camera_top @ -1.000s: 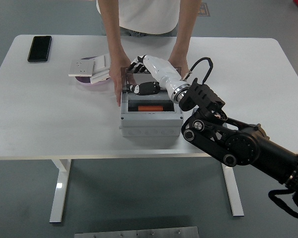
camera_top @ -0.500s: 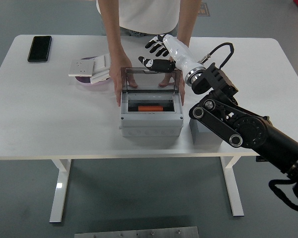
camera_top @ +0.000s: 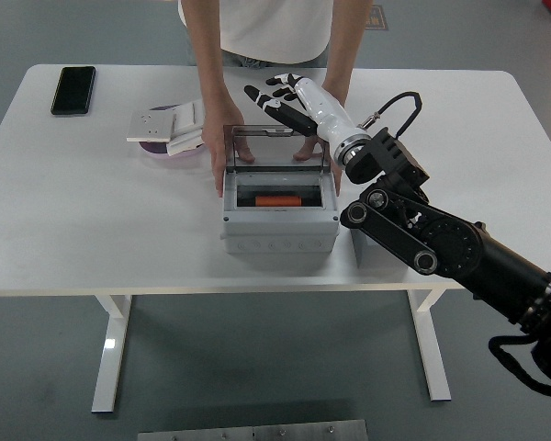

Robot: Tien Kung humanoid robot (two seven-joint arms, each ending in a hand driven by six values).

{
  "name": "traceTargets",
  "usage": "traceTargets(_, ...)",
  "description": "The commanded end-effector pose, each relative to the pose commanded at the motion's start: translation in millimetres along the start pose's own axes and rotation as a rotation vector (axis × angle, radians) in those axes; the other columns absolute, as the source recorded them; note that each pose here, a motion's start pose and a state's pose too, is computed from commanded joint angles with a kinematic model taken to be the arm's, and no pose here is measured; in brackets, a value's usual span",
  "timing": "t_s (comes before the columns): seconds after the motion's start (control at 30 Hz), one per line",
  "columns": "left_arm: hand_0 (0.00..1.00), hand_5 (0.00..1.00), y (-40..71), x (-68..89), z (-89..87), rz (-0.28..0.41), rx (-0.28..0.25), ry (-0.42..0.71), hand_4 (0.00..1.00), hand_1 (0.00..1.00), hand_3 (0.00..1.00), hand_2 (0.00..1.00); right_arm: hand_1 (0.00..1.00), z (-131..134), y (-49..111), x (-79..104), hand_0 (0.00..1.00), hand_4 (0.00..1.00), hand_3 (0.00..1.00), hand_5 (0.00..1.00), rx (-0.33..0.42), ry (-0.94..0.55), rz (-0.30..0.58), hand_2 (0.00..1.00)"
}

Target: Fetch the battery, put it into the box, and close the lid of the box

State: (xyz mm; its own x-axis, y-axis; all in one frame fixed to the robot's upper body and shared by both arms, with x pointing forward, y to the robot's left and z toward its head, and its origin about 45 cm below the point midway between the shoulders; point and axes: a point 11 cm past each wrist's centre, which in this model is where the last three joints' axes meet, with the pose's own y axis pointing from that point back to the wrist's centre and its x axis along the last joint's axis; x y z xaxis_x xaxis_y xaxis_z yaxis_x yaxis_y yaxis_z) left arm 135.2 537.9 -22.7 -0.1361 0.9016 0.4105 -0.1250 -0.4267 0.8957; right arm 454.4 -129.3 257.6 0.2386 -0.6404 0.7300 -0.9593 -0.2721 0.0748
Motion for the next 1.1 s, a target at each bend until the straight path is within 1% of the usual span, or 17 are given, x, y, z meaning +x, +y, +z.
traceTargets(0.27, 0.615, 0.002, -0.2, -0.2, -0.9, 0.0, 0.0, 0.0, 0.315, 0.741, 0.497, 0.586, 0.865, -0.3, 3.5, -13.4, 0.998, 0.998, 0.89, 0.998, 0.001, 0.019, -0.033, 0.832)
traceTargets(0.6, 0.613, 0.002, -0.5, 0.0, -1.8, 0.001, -0.002, 0.003, 0.315, 0.74, 0.496, 0.585, 0.852, 2.7, 10.7, -34.0, 0.998, 0.99, 0.891, 0.998, -0.002, 0.061, -0.105, 0.829)
traceTargets(0.9, 0.613, 0.002, -0.7, 0.4, -2.7, 0.003, -0.003, 0.004, 0.315, 0.739, 0.496, 0.584, 0.844, 4.6, 14.0, -39.3, 0.998, 0.993, 0.889, 0.998, -0.004, 0.078, -0.123, 0.827)
traceTargets(1.1, 0.613, 0.002, -0.6, 0.8, -2.2, 0.005, -0.005, 0.004, 0.316, 0.739, 0.496, 0.584, 0.826, 2.2, 15.8, -38.8, 0.984, 0.988, 0.886, 0.998, -0.001, 0.108, -0.12, 0.826)
